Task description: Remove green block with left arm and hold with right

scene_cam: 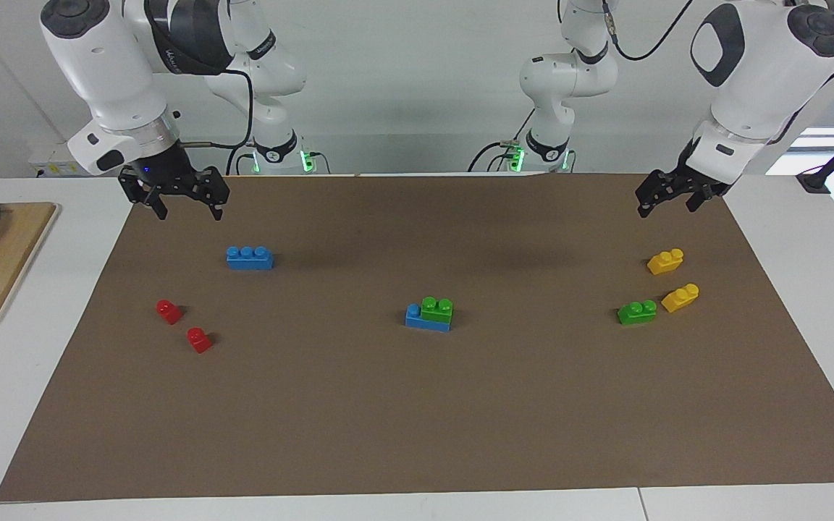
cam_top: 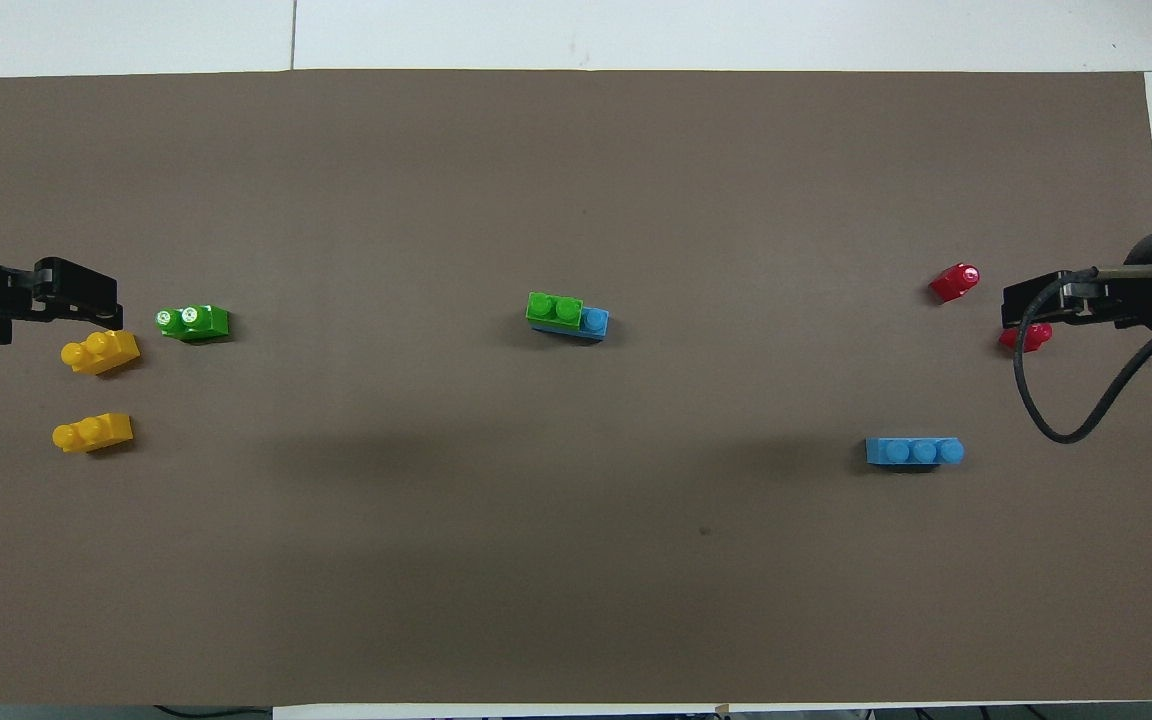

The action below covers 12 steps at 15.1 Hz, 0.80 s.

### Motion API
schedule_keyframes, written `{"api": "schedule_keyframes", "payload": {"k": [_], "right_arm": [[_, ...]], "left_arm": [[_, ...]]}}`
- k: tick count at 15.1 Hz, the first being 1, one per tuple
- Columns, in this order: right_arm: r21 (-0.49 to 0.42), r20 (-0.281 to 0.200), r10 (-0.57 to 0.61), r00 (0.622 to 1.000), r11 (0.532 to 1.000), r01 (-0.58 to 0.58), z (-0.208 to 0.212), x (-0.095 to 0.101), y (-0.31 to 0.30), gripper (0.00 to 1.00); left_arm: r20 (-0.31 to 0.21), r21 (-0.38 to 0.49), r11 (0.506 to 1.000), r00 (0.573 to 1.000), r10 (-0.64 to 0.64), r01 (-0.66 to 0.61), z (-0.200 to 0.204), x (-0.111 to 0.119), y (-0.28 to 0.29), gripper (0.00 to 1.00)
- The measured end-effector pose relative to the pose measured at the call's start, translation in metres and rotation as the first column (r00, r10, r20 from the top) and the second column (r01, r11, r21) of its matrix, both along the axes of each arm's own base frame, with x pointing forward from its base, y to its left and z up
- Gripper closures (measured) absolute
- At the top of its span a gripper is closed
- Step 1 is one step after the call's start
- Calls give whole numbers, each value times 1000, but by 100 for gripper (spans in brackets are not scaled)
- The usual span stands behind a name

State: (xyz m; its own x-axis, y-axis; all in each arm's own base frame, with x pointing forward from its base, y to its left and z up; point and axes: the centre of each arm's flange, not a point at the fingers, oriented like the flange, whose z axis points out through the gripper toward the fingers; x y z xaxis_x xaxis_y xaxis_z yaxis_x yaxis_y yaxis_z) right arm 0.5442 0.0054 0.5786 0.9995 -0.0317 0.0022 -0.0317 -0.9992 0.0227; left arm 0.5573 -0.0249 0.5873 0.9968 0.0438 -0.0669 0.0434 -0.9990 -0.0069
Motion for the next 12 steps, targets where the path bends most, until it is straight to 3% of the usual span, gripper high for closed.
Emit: {"api": "schedule_keyframes", "payload": {"k": [9,12], "right_arm": [[0,7,2,1000,1000,-2,0,1,3,0],[3,31,-77,997,997,77,2,3,4,0]], "left_arm": [[0,0,1000,1000,1,-1,0,0,0,0],[0,0,1000,1000,1,-1,0,0,1,0]]}}
